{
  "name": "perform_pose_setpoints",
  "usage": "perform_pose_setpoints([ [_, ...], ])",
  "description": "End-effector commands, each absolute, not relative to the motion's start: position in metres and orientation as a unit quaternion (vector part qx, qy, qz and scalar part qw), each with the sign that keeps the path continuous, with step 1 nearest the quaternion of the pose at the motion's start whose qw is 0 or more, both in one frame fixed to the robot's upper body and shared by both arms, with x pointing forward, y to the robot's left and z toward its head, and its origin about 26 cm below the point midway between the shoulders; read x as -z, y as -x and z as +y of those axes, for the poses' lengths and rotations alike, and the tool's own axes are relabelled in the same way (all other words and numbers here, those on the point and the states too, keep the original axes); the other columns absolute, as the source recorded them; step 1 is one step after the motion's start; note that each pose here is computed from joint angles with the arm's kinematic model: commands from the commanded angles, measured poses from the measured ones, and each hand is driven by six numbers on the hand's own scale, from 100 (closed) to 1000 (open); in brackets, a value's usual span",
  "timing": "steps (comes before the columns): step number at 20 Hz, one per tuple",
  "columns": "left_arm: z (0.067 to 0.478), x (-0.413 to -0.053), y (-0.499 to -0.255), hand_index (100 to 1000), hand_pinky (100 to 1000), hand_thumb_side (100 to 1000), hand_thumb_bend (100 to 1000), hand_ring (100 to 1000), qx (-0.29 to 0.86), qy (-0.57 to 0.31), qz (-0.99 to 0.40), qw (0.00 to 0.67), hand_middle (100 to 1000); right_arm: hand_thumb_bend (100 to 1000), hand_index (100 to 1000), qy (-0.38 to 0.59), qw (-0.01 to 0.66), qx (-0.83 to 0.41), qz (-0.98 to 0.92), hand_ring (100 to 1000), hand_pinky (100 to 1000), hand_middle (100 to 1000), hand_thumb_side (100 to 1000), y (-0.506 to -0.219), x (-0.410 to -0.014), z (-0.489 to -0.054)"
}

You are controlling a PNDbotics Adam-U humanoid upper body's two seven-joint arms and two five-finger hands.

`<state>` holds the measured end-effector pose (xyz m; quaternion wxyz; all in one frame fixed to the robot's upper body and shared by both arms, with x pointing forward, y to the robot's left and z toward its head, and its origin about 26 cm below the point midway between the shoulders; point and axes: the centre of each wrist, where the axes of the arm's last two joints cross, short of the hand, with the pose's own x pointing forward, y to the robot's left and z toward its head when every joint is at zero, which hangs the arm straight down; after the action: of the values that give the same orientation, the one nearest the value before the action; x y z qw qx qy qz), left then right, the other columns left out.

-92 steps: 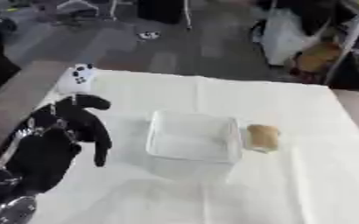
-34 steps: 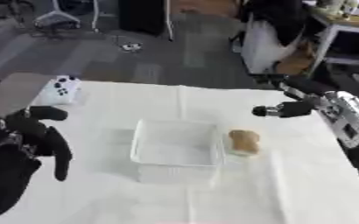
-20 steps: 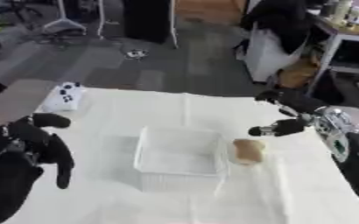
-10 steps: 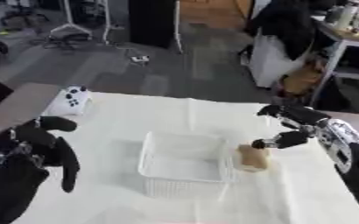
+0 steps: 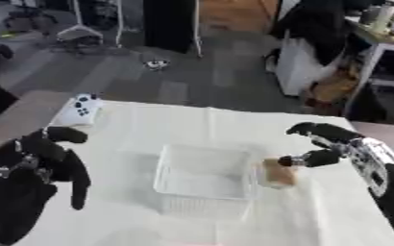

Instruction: Pick up objects on the table and place them in the box.

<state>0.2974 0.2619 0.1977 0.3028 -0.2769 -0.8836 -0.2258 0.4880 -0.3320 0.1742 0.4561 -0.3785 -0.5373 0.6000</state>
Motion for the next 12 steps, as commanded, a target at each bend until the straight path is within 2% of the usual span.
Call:
perform_pose_setpoints([
  [1, 0.2622, -0.2085, -0.296, 733, 314, 833, 592, 554, 0.234, 0.275, -0.887, 0.287, 765, 828, 951, 0.383, 0.465, -0.592, -0.535, 889, 983, 935, 1000, -0.4877, -0.1772, -0.3379],
  [12, 0.262, -0.2079, -0.2959, 733, 313, 835, 590, 553, 0.235, 0.274, -0.887, 0.288, 765, 836, 944, 0.392, 0.463, -0.605, -0.516, 899, 992, 934, 987, -0.488, -0.1776, -0.3388],
])
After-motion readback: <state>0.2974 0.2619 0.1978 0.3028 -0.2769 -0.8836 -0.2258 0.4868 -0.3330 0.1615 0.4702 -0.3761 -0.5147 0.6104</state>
